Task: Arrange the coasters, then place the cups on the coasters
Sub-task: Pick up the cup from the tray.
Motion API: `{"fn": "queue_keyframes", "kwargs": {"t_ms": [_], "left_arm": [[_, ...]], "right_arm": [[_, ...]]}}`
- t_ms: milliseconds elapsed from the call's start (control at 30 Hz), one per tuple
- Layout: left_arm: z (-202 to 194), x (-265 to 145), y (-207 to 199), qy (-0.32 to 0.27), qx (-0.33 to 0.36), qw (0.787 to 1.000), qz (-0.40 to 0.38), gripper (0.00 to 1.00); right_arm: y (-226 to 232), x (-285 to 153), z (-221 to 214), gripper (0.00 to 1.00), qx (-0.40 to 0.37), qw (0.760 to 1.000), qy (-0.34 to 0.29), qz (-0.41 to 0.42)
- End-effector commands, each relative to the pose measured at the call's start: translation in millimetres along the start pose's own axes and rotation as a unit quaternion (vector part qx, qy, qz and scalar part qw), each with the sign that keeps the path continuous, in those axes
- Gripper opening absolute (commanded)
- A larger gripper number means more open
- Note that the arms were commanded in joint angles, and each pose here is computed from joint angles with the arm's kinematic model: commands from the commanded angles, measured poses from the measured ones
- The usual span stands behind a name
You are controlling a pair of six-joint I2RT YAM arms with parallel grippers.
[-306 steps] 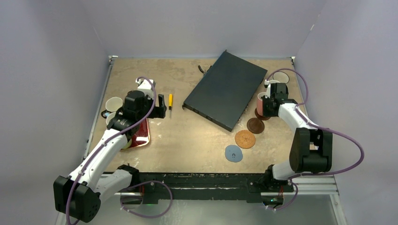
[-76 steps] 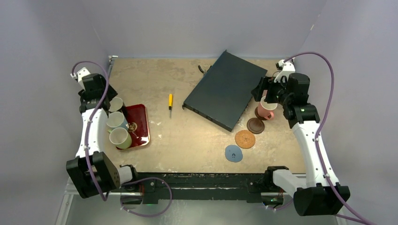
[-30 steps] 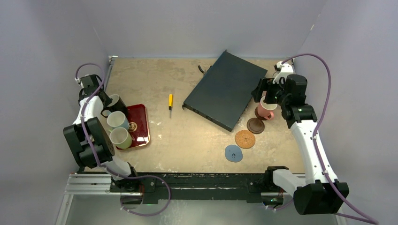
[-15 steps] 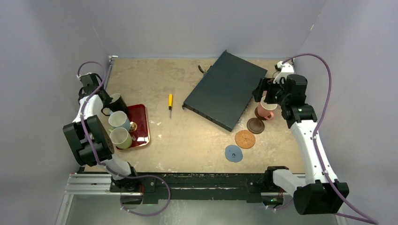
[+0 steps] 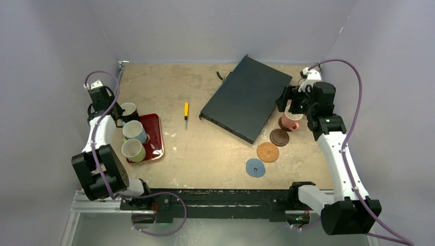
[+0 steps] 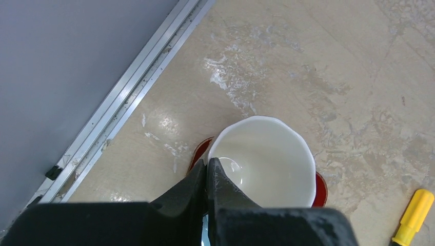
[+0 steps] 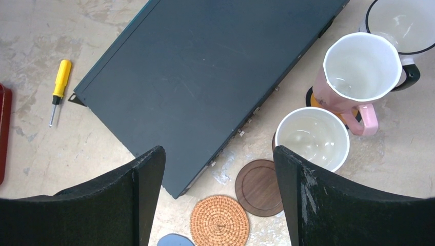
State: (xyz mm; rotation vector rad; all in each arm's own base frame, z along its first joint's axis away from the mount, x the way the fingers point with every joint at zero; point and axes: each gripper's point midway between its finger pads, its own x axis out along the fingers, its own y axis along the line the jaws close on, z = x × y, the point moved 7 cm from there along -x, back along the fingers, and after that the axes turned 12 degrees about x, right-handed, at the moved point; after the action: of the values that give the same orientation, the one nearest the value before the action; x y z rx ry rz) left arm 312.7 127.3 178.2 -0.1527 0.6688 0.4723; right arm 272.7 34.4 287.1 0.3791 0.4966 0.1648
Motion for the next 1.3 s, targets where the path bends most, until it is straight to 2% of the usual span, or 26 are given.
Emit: {"fn": "queue_keyframes", "kwargs": {"t_ms": [0,200,400,667,800,1033,1267], "left_arm": [[9.5,0.9,-4.3,-0.029,0.002,0.999,-0.020,0.00],[13.4,8.4,-2.0,-0.015,0.020,1.000,-0.010,0.19],[8.5,18.5,-2.9,0.004,0.030,0.999,-0.015,0.32],[13.7,39.7,0.9,0.038,0.055,0.998,0.000,0.32],[9.8,46.6,1.1,0.053,0.063,0.997,0.000,0.29],[5.0,33.2,0.5,0.041,0.056,0.998,-0.004,0.12],[6.5,10.5,0.0,0.009,0.038,0.999,-0.010,0.12]], "right_arm": [[1.5,-4.2,3.3,0.80,-0.013,1.000,-0.019,0.005],[2.2,-5.8,3.9,0.81,-0.013,1.000,-0.020,0.006],[1.9,-4.4,4.5,0.80,-0.013,1.000,-0.019,0.005],[1.3,-3.0,4.0,0.81,-0.012,1.000,-0.017,0.004],[0.5,-3.0,4.0,0.81,-0.013,1.000,-0.018,0.001],[-1.0,-0.5,2.7,0.81,-0.012,1.000,-0.015,-0.002],[-0.7,-0.4,2.4,0.81,-0.012,1.000,-0.014,-0.001]]}}
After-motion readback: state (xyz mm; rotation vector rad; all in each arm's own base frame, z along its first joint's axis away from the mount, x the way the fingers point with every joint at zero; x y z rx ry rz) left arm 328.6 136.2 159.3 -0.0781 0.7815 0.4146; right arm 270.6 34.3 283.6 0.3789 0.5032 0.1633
